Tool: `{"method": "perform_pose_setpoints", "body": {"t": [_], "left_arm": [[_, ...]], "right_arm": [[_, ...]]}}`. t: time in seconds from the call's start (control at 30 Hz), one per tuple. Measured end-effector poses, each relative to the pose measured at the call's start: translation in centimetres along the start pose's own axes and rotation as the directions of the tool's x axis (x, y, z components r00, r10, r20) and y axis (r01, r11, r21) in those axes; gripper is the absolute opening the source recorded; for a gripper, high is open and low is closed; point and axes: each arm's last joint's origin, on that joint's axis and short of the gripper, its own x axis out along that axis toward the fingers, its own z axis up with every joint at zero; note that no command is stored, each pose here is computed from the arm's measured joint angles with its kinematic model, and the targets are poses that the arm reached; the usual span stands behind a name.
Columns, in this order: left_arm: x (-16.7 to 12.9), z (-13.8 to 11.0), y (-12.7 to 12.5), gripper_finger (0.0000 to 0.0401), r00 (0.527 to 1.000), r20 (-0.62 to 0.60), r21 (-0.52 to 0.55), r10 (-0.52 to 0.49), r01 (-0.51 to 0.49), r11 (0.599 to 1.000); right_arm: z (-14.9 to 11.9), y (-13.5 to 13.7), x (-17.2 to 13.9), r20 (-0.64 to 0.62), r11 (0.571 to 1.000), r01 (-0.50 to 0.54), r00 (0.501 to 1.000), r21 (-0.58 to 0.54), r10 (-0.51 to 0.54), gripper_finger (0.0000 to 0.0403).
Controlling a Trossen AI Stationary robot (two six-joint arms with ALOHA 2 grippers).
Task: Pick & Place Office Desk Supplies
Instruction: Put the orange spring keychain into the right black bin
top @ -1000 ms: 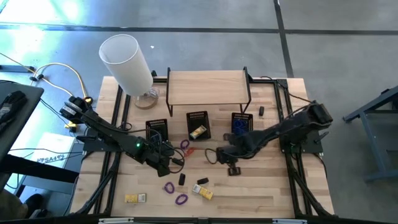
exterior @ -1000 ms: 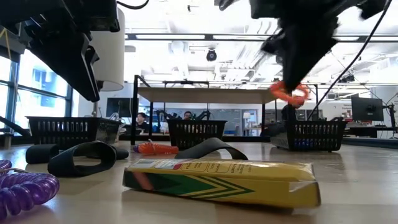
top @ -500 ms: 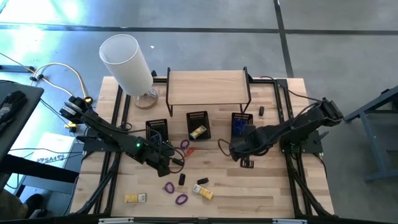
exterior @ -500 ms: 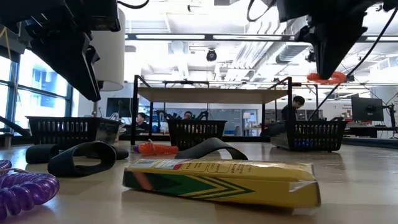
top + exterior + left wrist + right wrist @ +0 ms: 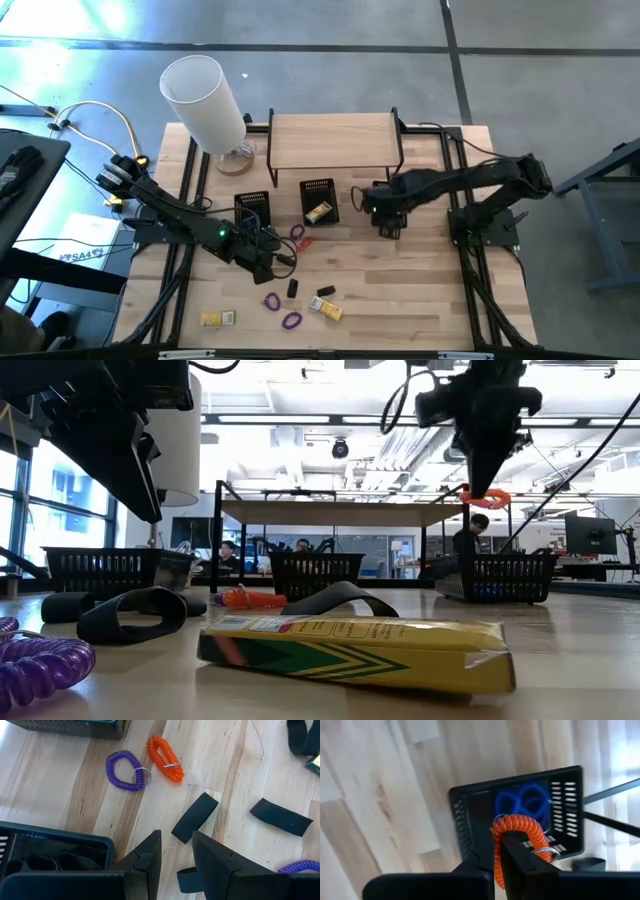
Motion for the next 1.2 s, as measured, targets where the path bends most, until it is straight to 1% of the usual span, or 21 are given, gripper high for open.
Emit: {"method": "perform_pose_setpoints", "body": {"t": [0.13, 0.23, 0.4, 0.5, 0.63, 0.73, 0.87, 1.0, 1.1, 1.2], "left_arm": [[0.0, 0.0, 0.0, 0.0104, 1.000, 0.000, 0.000, 0.000, 0.000, 1.000], [0.0, 0.0, 0.0, 0.0104, 1.000, 0.000, 0.002, 0.000, 0.000, 1.000], [0.0, 0.0, 0.0, 0.0104, 1.000, 0.000, 0.025, 0.000, 0.000, 1.000], [0.0, 0.0, 0.0, 0.0104, 1.000, 0.000, 0.026, 0.000, 0.000, 1.000], [0.0, 0.0, 0.0, 0.0104, 1.000, 0.000, 0.028, 0.000, 0.000, 1.000], [0.0, 0.0, 0.0, 0.0104, 1.000, 0.001, 0.034, 0.000, 0.000, 0.999], [0.0, 0.0, 0.0, 0.0104, 1.000, 0.001, 0.036, 0.000, 0.000, 0.999], [0.0, 0.0, 0.0, 0.0104, 1.000, 0.001, 0.036, 0.000, 0.000, 0.999], [0.0, 0.0, 0.0, 0.0104, 1.000, 0.001, 0.035, 0.000, 0.000, 0.999], [0.0, 0.0, 0.0, 0.0104, 1.000, 0.001, 0.035, 0.000, 0.000, 0.999]], "right_arm": [[0.5, -1.6, 0.9, 0.002, 0.999, -0.035, 0.999, 0.039, 0.034, 0.0004], [0.5, -2.4, 1.7, -0.002, 0.998, -0.036, 0.999, 0.056, 0.036, 0.0004], [0.0, -2.8, 4.0, 0.005, 0.994, -0.088, 0.996, 0.058, 0.088, 0.0004], [-0.7, -3.1, 5.4, -0.019, 0.993, -0.091, 0.995, 0.074, 0.093, 0.0004], [-1.3, -3.1, 7.1, -0.007, 0.988, -0.129, 0.991, 0.087, 0.131, 0.0004], [-1.8, -3.2, 7.9, -0.013, 0.987, -0.131, 0.991, 0.094, 0.133, 0.0004], [-2.0, -3.3, 8.2, -0.024, 0.987, -0.126, 0.991, 0.100, 0.129, 0.0004], [-2.0, -3.2, 8.2, -0.021, 0.984, -0.148, 0.988, 0.096, 0.151, 0.0005], [-2.0, -3.2, 8.2, -0.020, 0.985, -0.146, 0.989, 0.095, 0.149, 0.0014], [-2.0, -3.4, 8.3, -0.020, 0.982, -0.147, 0.988, 0.118, 0.151, 0.0028]]}}
